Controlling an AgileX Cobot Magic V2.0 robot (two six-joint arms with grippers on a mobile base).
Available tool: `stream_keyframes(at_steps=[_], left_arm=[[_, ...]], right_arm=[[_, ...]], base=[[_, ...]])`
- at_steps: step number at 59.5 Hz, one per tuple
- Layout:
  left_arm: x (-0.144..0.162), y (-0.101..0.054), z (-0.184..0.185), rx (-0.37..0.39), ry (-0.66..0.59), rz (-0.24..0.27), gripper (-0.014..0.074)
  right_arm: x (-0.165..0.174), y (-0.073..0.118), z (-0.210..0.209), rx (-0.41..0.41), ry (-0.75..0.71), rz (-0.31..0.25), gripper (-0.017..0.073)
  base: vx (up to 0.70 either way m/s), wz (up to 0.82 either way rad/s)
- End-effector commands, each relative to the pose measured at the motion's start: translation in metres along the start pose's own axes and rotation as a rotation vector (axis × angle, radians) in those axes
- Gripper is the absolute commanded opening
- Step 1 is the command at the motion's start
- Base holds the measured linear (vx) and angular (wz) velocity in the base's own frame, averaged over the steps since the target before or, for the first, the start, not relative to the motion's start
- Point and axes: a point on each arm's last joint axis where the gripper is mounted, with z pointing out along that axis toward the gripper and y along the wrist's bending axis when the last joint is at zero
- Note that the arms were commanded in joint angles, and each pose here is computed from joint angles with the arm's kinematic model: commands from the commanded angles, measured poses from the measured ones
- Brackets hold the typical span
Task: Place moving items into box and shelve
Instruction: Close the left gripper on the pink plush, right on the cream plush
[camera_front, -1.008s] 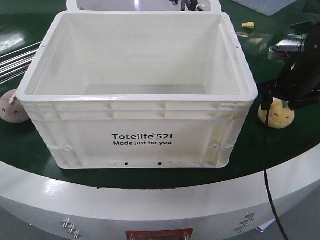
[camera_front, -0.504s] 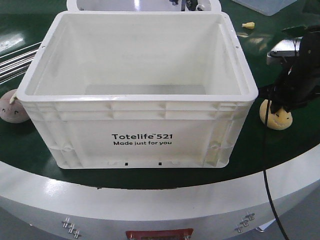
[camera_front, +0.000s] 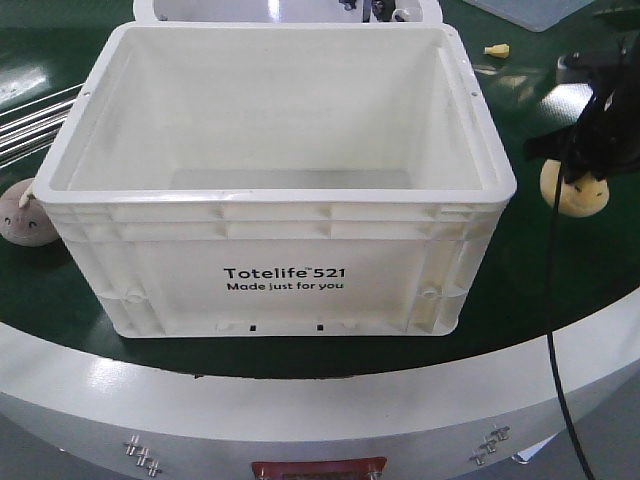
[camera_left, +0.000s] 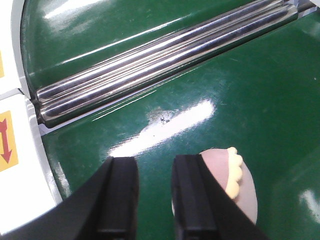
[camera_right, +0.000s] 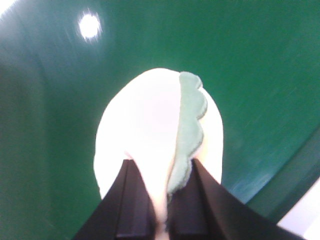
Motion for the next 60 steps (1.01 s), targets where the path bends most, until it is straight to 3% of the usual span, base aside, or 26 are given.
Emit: stream_keyframes(at_steps=[1, 14, 22, 29, 47, 60], left_arm=[[-0.019, -0.001, -0.012, 0.03, -0.11, -0.005, 0.0317], [-0.018, -0.002, -0.008, 0.035, -0.1, -0.005, 0.0317], [-0.014, -0.005, -0.003, 0.053, -0.069, -0.063, 0.0302], [-0.011, -0.007, 0.001, 0.064, -0.035, -0.069, 0.0267], [0.006, -0.01, 0.019, 0.054, 0.105, 0.027, 0.0228], [0.009, -0.011, 0.025, 0.055, 0.129, 0.096, 0.0287]], right_arm=[[-0.018, -0.014, -0.05, 0.031, -0.184, 0.014, -0.0016], [-0.031, -0.024, -0.101, 0.041, -0.336, 0.043, -0.0016], [-0.033, -0.028, -0.115, 0.048, -0.376, 0.046, -0.0016], [-0.033, -0.028, -0.117, 0.052, -0.381, 0.044, -0.0016], [-0.033, -0.028, -0.118, 0.054, -0.384, 0.041, -0.0016], [-0.033, -0.028, -0.118, 0.054, -0.388, 0.041, -0.0016]], base=[[0.0, 0.0], [0.0, 0.0], [0.0, 0.0], [0.0, 0.0], [0.0, 0.0], [0.0, 0.0]])
